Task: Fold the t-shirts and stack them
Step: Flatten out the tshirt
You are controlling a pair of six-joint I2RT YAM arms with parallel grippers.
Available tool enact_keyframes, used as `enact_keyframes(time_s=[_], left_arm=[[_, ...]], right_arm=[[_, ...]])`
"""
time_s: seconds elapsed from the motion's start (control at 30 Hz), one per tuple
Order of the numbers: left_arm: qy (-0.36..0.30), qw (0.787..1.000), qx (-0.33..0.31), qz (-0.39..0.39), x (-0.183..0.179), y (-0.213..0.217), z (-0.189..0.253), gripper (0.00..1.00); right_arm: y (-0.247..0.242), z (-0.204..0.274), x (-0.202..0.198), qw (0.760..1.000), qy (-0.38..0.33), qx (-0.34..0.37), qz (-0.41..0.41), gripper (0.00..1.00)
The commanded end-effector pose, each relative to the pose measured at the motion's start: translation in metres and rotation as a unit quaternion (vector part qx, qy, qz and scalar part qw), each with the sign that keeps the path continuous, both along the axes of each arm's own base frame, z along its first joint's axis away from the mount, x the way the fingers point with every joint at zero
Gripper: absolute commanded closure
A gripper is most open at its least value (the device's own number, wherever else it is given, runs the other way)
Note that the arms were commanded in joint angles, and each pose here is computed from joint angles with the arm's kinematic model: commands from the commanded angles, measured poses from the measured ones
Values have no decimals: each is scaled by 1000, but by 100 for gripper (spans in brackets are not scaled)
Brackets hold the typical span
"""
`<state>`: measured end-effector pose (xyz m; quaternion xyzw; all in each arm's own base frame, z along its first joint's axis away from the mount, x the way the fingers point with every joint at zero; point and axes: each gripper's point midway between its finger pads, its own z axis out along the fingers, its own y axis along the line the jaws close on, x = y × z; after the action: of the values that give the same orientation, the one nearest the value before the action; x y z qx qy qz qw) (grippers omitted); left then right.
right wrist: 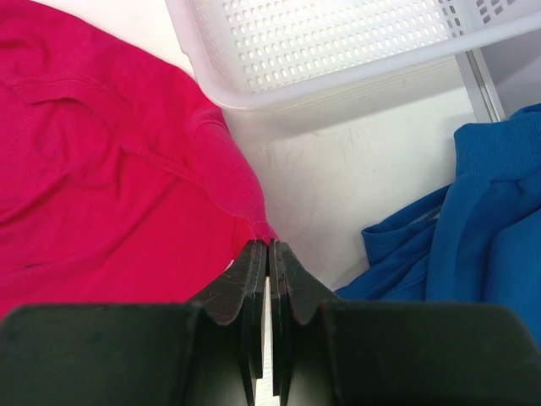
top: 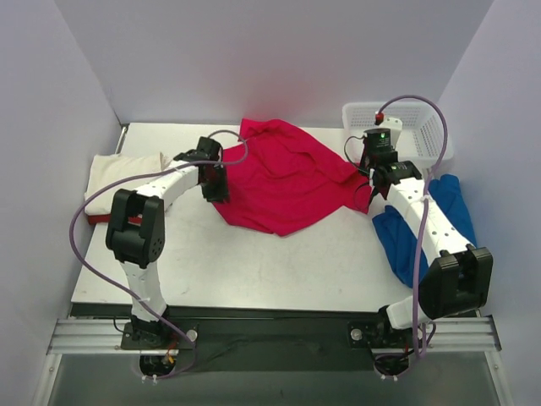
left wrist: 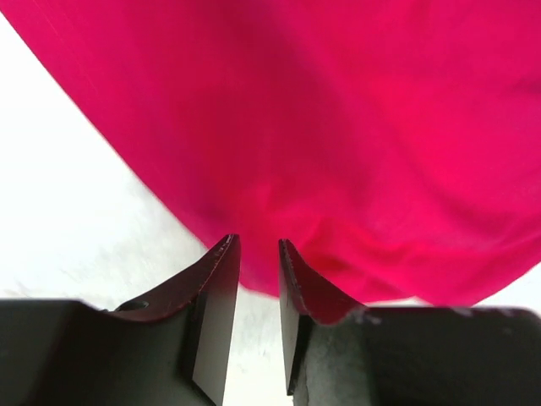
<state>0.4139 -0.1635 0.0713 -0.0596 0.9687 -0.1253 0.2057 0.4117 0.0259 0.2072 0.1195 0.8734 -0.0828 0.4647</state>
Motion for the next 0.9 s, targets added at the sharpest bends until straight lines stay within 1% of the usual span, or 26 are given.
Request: enact_keyframes(time_s=[0.0,0.03,0.13,0.23,0.3,0.43,0.47,0.63,0.7,0.73,0.83,0.87], left_arm=[[24,1000,-17,5,-34,-9,7,62],[31,999,-19,5,-42,-9,3,61],[40,999,-23,9,-53,-12,1,59],[52,998,-12,18,-60,-9,-3,57],[56,998,-15,18,-63,-12,-7,55],[67,998,-8,16,-61,-16,-23,49],[72,997,-6,16,-61,-17,-27,42],[93,995,19,15,-66,-16,-42,42],[105,994,32,18,-69,-12,-49,49],[107,994,35,16,-70,-11,-51,57],[113,992,45,16,-69,-9,-54,87],[112,992,48,18,-68,-8,-52,100]], right_arm=[[4,-2,0,1000,1,8,2,100],[5,-3,0,1000,2,9,3,100],[6,-6,0,1000,6,9,7,100],[7,-8,0,1000,9,11,9,100],[7,-9,0,1000,10,10,11,100],[7,-9,-1,1000,10,9,11,100],[6,-8,-1,1000,9,7,10,100],[5,-6,-2,1000,6,6,9,100],[5,-6,-3,1000,6,5,8,100],[4,-5,-3,1000,5,5,6,100],[3,-5,-3,1000,5,4,4,100],[2,-5,-4,1000,3,3,2,100]])
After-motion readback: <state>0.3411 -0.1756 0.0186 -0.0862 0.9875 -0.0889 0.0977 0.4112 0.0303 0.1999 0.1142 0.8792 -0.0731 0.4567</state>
